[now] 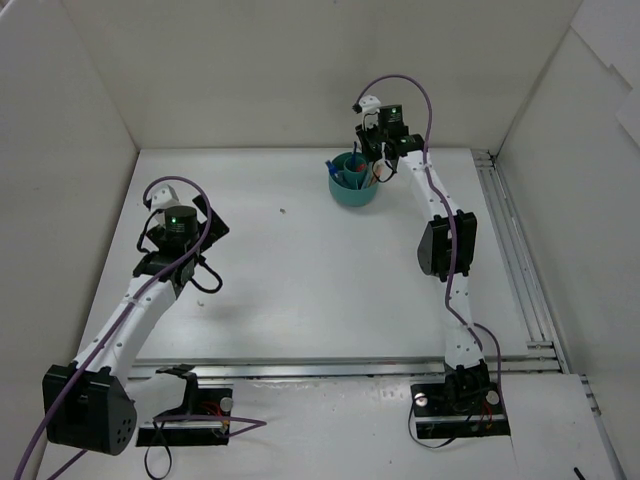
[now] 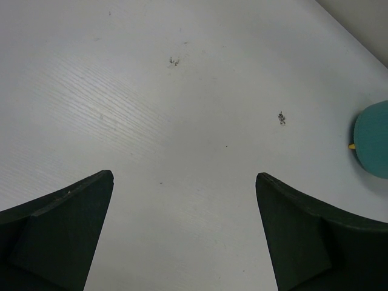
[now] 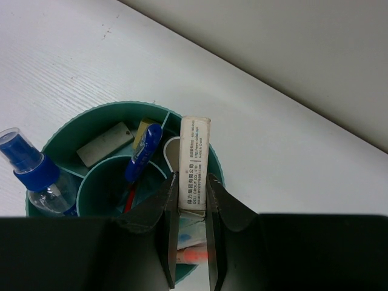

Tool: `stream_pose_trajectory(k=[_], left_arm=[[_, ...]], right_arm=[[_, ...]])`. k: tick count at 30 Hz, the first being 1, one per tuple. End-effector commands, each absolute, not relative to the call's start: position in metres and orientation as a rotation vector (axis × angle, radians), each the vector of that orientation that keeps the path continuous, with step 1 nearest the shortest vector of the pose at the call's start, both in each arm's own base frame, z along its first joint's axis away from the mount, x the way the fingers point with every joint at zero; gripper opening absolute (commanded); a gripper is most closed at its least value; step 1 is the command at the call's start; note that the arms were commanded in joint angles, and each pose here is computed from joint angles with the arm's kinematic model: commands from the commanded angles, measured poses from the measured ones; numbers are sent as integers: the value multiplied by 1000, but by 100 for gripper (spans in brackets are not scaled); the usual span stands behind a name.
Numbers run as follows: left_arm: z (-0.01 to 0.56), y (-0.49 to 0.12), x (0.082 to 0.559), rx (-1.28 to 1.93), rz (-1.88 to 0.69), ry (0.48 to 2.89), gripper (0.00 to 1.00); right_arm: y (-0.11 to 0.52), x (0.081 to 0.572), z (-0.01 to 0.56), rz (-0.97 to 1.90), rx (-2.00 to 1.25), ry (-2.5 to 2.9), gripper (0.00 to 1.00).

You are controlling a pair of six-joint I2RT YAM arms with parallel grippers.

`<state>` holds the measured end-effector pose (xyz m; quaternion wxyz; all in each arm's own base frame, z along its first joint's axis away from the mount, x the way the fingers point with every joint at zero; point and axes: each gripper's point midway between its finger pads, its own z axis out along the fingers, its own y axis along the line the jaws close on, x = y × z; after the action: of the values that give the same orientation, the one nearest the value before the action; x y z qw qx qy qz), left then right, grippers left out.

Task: Sort the stationery into containers
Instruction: Place the stationery in the storage box.

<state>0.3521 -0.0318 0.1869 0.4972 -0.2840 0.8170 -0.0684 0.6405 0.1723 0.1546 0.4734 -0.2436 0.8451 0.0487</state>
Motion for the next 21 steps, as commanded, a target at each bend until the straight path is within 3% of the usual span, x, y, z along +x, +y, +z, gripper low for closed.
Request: stream_pose_trajectory(k=[1,8,14,19,21], left_arm=[[220,-32,366,-686,-216,1876,100],[217,-27,364,-707,-205,1876,100],[216,-27,363,-708,-203,1878,100],[216,-27,361,-707,-202,1879,100],[217,-27,361,-705,-202,1876,100]], right_arm=[[171,655,192,102,-546,1962,12],[176,654,187,114,-553,1964,21],[177,653,191,114,-545,1961,40],[181,650,196,119,-548,1957,40],[182,649,199,126,-552,1951,33]])
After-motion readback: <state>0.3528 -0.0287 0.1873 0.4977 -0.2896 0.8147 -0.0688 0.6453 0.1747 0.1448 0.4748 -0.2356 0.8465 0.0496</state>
